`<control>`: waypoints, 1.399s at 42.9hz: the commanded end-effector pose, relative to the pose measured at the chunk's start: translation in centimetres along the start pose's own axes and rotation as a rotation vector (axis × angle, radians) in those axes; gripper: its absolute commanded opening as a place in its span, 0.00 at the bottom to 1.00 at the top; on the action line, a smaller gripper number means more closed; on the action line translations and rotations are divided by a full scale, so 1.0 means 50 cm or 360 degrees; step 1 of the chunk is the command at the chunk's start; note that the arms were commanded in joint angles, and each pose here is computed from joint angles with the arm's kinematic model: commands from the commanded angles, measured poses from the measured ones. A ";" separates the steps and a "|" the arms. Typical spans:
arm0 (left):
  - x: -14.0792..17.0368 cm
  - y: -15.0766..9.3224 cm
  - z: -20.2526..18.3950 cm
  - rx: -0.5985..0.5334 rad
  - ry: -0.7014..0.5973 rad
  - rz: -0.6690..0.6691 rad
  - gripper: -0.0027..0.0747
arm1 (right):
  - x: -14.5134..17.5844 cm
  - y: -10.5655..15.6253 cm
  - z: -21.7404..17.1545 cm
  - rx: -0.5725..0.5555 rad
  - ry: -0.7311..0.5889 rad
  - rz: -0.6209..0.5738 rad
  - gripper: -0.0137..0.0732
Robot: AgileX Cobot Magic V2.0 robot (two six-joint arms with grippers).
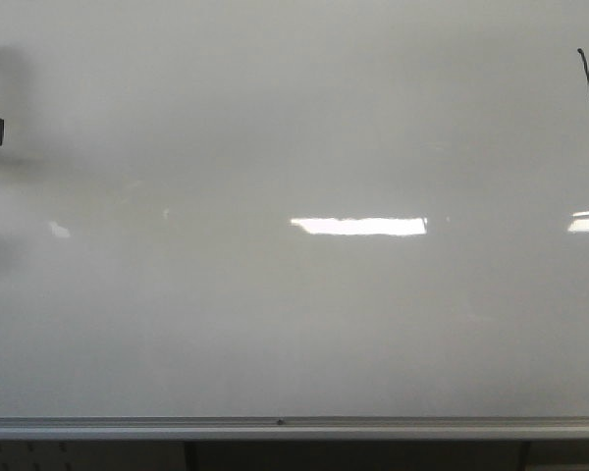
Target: Write number 1 on whiteboard
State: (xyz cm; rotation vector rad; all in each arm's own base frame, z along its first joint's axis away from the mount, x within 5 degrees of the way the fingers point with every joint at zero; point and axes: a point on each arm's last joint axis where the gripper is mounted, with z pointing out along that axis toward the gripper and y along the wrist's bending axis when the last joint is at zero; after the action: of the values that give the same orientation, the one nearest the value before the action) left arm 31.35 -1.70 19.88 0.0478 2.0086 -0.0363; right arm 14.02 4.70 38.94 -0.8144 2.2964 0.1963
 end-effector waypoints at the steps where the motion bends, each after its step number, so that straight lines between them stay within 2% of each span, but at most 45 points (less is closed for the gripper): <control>1: -0.025 -0.004 0.000 0.0011 -0.0083 0.0012 0.10 | -0.016 -0.002 -0.015 0.0031 -0.0124 0.0009 0.68; 12: -0.014 -0.004 -0.002 0.0011 0.0023 0.0012 0.51 | -0.016 -0.002 -0.015 0.0030 -0.0125 0.0010 0.68; 16: -0.016 -0.004 -0.006 0.0010 0.0085 0.0013 0.59 | -0.015 -0.003 -0.015 0.0040 -0.0115 0.0021 0.68; 24: -0.056 -0.004 -0.049 0.0010 0.0206 0.0013 0.59 | -0.002 -0.017 -0.023 0.0194 -0.0052 0.0257 0.68; 29: -0.089 -0.003 -0.109 0.0010 0.0196 0.0013 0.59 | 0.010 -0.023 -0.032 0.0290 -0.0017 0.0466 0.68; 34: -0.114 -0.003 -0.177 0.0010 0.0182 0.0013 0.59 | 0.018 -0.018 -0.047 0.0328 -0.0068 0.0605 0.68; 43: -0.128 -0.002 -0.306 0.0010 0.0228 0.0013 0.59 | 0.059 0.002 -0.058 0.0373 -0.0252 0.0627 0.68; 52: -0.120 -0.003 -0.432 0.0019 0.0207 -0.0001 0.59 | 0.126 0.035 -0.070 0.0400 -0.0343 0.0610 0.68; 60: -0.111 -0.003 -0.494 0.0027 0.0143 -0.0007 0.59 | 0.167 0.052 -0.091 0.0462 -0.0367 0.0646 0.66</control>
State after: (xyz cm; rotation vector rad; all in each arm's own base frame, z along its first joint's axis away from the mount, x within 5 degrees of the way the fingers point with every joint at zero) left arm 12.20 -0.71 33.76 0.0576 2.1918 -0.0380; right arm 5.67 1.41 35.94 -0.2083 2.2488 0.1469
